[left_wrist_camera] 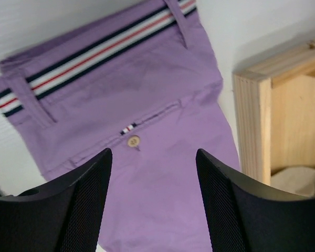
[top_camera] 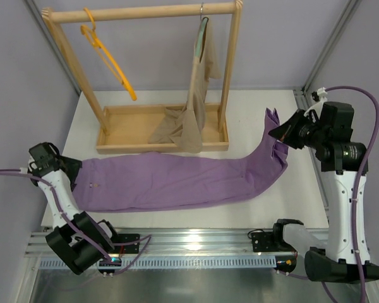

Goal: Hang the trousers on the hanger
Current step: Fold the trousers

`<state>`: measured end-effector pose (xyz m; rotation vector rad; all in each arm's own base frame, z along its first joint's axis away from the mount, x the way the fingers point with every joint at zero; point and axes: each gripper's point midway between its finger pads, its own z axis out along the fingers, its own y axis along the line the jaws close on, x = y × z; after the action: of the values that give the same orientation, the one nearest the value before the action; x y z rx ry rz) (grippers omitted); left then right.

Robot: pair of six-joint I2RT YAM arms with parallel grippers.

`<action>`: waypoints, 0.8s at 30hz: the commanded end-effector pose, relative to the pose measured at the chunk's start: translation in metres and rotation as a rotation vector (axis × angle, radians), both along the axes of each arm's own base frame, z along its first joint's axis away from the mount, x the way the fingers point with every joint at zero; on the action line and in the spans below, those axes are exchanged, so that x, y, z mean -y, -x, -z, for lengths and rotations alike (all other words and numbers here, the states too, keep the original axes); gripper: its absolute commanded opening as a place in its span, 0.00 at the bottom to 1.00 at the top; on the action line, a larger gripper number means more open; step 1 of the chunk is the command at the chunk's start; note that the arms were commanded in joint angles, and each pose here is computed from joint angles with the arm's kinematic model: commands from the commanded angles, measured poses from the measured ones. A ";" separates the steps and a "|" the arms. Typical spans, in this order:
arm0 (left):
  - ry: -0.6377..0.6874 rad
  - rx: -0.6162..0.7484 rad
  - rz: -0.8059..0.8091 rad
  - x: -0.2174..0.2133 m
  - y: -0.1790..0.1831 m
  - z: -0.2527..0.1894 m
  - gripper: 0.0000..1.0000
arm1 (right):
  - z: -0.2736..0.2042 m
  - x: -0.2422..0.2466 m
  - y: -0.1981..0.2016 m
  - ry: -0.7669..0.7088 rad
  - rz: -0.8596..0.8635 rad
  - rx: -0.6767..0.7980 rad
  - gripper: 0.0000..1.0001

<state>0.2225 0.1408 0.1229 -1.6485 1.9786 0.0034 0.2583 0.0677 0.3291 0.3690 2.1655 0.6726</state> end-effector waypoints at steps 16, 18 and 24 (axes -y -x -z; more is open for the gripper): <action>0.147 0.232 0.346 0.070 -0.048 -0.029 0.70 | 0.019 -0.155 0.039 -0.096 -0.226 0.065 0.04; 0.148 0.221 0.362 0.072 -0.046 -0.025 0.70 | 0.030 -0.187 0.044 -0.108 -0.265 0.057 0.04; 0.133 0.203 0.352 0.070 -0.040 -0.022 0.70 | 0.015 -0.284 0.029 -0.145 -0.324 0.132 0.04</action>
<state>0.2632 0.0719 0.1406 -1.3412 2.1158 -0.4187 0.1983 0.3036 0.2538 -0.0585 2.3082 0.8714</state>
